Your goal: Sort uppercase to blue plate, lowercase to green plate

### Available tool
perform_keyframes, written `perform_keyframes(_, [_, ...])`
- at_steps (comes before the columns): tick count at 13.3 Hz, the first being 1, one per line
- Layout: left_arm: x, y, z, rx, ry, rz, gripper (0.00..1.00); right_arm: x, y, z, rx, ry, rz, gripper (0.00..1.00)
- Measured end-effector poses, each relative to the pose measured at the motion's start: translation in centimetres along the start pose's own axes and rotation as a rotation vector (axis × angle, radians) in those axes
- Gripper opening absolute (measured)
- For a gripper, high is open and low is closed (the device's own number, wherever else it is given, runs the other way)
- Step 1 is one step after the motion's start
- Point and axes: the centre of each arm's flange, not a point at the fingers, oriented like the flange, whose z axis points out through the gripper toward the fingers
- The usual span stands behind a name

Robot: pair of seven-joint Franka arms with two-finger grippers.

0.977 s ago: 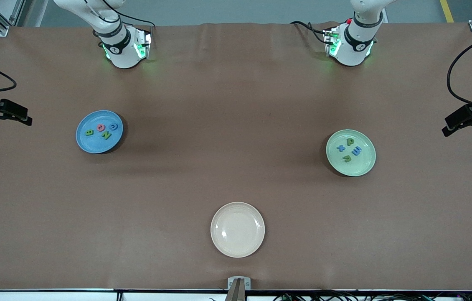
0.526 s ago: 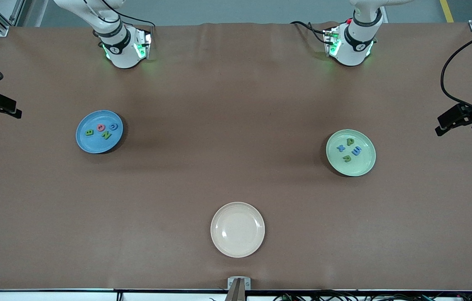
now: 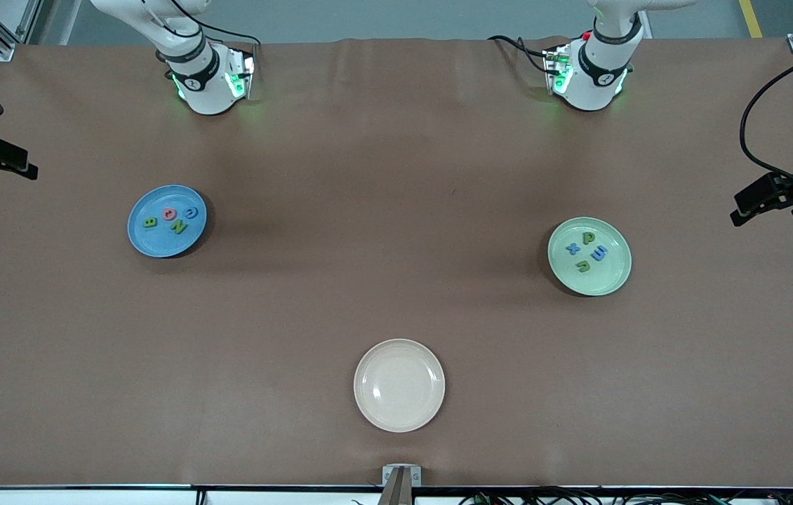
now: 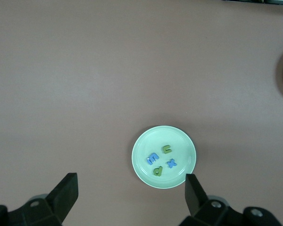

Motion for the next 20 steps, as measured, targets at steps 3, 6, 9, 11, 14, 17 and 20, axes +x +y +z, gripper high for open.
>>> perform_keyframes(3, [0.0,-0.2,0.0,0.001,0.000,-0.004,1.00,-0.9,-1.2,-0.4,-0.001,0.013,-0.022,1.00])
perform_keyframes(6, [0.0,-0.4,0.0,-0.003,-0.001,-0.008,1.00,-1.7,-1.4,-0.1,0.000,0.031,-0.027,1.00])
perform_keyframes(9, [0.0,-0.4,0.0,-0.009,-0.002,-0.010,1.00,-2.4,-1.4,0.2,0.002,0.039,-0.027,1.00])
perform_keyframes(11, [-0.1,-0.4,0.1,-0.008,-0.013,-0.011,1.00,-2.5,-1.4,0.3,0.002,0.040,-0.028,1.00])
perform_keyframes(14, [-0.4,-0.4,-0.4,-0.008,-0.019,-0.010,1.00,-2.4,-1.4,0.3,0.001,0.044,-0.027,1.00])
perform_keyframes(17, [-1.0,-0.4,-1.5,-0.009,-0.014,-0.009,1.00,-2.3,-1.3,0.3,0.001,0.048,-0.026,1.00])
perform_keyframes(20, [-1.2,0.0,-1.8,-0.010,-0.010,-0.001,1.00,-2.3,-1.1,0.3,0.001,0.052,-0.022,1.00])
